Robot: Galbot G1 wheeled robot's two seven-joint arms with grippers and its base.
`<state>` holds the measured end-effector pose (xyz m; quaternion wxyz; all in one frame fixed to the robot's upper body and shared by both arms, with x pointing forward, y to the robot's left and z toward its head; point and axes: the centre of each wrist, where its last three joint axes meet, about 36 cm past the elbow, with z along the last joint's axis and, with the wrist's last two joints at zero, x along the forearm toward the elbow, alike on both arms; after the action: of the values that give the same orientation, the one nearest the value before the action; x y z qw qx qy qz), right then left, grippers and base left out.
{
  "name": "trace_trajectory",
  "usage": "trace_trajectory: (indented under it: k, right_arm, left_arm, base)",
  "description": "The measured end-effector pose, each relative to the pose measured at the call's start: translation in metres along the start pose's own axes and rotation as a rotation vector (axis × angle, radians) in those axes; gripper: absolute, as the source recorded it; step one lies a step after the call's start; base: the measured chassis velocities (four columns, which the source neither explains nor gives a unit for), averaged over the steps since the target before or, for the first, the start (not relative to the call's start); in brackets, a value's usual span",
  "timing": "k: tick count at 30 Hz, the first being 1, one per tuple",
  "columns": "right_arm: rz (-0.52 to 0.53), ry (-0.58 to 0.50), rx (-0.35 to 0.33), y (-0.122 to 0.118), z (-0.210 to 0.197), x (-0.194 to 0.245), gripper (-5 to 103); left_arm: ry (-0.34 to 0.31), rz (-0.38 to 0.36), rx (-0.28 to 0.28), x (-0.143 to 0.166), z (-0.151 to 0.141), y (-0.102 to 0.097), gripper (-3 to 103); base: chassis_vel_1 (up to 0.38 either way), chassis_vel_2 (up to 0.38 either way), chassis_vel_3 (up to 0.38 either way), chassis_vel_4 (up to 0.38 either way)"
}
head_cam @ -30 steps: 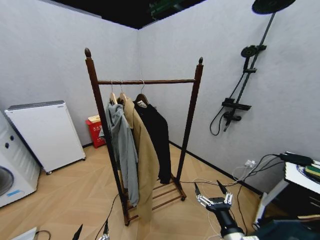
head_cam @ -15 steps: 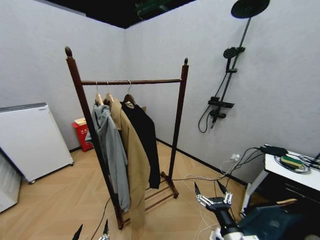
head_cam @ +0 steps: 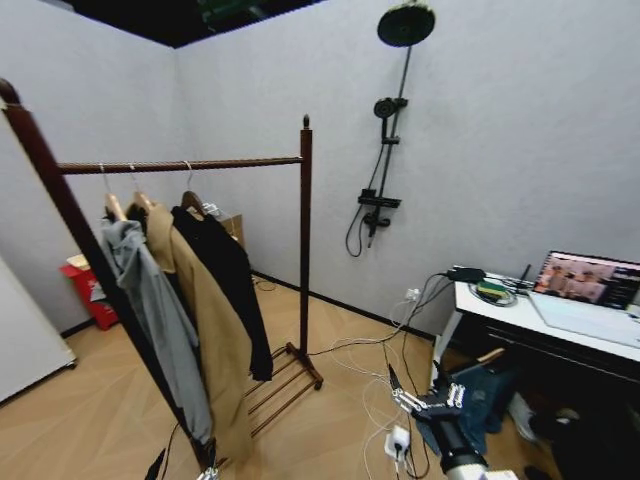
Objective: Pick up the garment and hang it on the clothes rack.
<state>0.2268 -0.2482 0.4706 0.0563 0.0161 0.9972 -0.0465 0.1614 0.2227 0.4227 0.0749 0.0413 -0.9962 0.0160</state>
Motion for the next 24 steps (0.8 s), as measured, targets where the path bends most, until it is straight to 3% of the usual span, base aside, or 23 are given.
trace_trajectory:
  k: [24]
  right_arm:
    - [0.000, 0.000, 0.000, 0.0000, 0.0000, -0.0001, 100]
  left_arm:
    - [0.000, 0.000, 0.000, 0.0000, 0.0000, 0.0000, 100]
  base:
    - [-0.127, -0.125, -0.129, -0.123]
